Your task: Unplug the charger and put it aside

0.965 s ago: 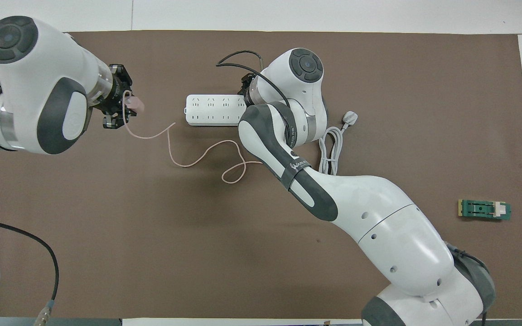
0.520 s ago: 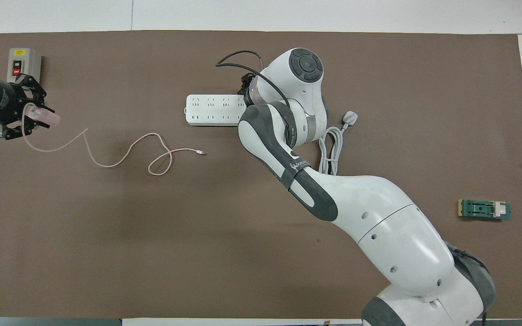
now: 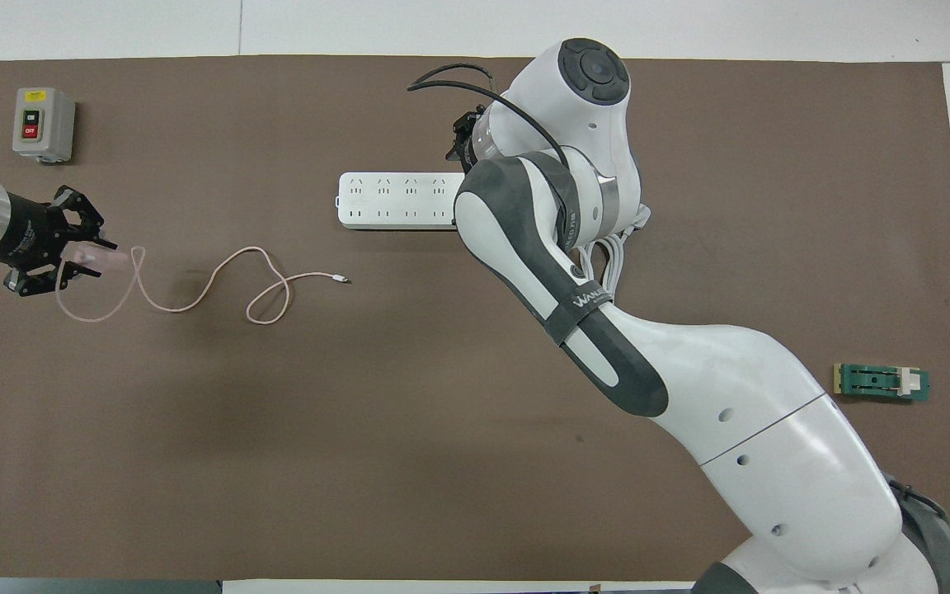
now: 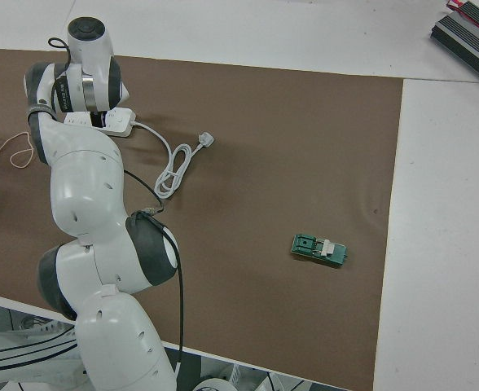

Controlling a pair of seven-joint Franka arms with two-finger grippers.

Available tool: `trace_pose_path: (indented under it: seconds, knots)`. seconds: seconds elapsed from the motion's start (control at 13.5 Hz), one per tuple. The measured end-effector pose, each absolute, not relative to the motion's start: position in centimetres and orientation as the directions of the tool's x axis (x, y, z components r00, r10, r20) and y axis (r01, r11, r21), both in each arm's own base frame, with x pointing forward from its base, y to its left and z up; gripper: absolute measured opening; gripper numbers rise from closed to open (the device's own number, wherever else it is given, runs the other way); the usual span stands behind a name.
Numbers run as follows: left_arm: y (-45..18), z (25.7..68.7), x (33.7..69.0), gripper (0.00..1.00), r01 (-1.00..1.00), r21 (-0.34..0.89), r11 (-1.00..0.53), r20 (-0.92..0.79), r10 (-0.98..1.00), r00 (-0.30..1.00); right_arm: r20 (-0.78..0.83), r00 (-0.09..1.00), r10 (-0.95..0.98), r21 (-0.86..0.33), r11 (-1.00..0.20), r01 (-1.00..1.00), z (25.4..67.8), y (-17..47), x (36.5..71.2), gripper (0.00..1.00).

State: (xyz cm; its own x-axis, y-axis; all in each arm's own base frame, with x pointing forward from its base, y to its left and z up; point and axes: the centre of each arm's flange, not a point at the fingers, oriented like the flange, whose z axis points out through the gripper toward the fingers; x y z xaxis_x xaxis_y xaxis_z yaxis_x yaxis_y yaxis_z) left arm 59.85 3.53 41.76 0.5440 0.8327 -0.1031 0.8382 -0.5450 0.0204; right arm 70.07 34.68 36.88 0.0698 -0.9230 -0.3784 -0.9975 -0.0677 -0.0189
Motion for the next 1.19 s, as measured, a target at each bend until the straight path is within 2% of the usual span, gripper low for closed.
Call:
trace_pose_path:
  seconds: [0.15,0.22,0.52,0.82,1.19]
  knots:
    - [2.3,42.3,59.7,0.74,0.826,0.027,-0.562,-0.098,0.821,0.562,-0.37,0.107,-0.923,-0.027,-0.105,-0.994,38.7,32.4,70.0,1.0]
    - [1.4,42.7,59.8,0.99,0.816,0.034,-0.578,-0.092,0.811,0.578,-0.357,0.176,-0.917,-0.035,-0.175,-0.984,40.1,30.0,69.7,1.0]
    - [1.3,44.3,60.3,1.0,0.71,0.069,-0.701,-0.063,0.707,0.704,-0.298,0.46,-0.836,-0.111,-0.448,-0.887,47.2,22.2,68.2,1.0]
    - [1.2,47.3,59.9,1.0,0.629,0.072,-0.774,-0.059,0.626,0.778,-0.171,0.751,-0.638,-0.109,-0.745,-0.658,53.9,15.2,63.8,1.0]
    - [-0.1,53.8,56.9,1.0,0.506,0.042,-0.861,-0.085,0.502,0.861,-0.125,0.924,-0.361,-0.059,-0.927,-0.37,59.9,5.8,59.4,1.0]
